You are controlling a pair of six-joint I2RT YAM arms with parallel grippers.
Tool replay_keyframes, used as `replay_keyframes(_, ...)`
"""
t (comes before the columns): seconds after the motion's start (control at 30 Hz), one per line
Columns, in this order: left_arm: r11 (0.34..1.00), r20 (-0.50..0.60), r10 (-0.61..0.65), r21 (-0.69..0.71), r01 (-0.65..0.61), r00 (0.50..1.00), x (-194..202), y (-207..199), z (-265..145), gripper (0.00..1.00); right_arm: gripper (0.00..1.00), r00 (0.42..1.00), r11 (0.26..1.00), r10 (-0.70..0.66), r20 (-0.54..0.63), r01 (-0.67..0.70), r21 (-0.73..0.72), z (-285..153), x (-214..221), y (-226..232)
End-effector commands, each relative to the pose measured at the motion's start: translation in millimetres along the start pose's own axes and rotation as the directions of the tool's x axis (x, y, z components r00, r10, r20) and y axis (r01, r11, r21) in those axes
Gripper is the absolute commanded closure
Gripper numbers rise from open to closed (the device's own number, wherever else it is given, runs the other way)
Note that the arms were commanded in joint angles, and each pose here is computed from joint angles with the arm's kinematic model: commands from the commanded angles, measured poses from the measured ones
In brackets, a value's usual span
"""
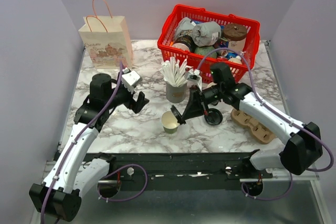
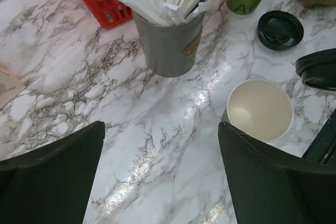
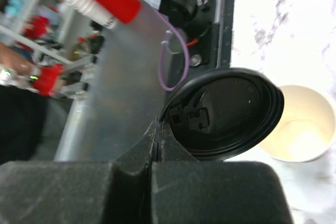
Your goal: Pack the takeout coffee
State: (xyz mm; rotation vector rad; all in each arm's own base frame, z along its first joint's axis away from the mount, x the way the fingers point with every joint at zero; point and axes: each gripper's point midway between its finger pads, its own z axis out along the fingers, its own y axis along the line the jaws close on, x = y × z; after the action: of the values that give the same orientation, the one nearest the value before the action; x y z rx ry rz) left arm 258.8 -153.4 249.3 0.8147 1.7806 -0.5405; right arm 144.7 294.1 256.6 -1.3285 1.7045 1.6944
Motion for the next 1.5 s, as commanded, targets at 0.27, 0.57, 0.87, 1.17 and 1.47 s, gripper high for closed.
replay_keyframes(0.27, 0.972, -0.025, 0.181, 0.156, -0.175, 0.983, 15.3, -32.5, 15.1, 0.04, 0.97, 0.961, 0.965, 0.250, 0.116, -0.237, -0.115, 14.4, -24.1, -20.5)
replay_keyframes(0.57, 0.968, -0.015, 0.194, 0.163, -0.189, 0.981, 16.2, -34.7, 29.6, 0.04, 0.96, 0.936, 0.954, 0.298, 0.188, -0.297, -0.033, 19.4, -17.7, -45.2)
replay_keyframes(0.87, 0.964, -0.021, 0.181, 0.200, -0.173, 0.983, 24.8, -42.6, 37.3, 0.04, 0.95, 0.900, 0.931, 0.359, 0.247, -0.365, -0.023, 24.3, -0.8, -63.3)
replay_keyframes(1.17, 0.959, -0.028, 0.161, 0.241, -0.150, 0.987, 35.1, -60.4, 47.4, 0.04, 0.93, 0.865, 0.896, 0.427, 0.264, -0.444, 0.004, 27.0, 9.5, -77.6)
replay_keyframes(1.47, 0.949, -0.019, 0.178, 0.267, -0.167, 0.984, 34.7, -71.5, 58.9, 0.04, 0.92, 0.844, 0.875, 0.461, 0.273, -0.483, 0.018, 28.1, 16.7, -84.0)
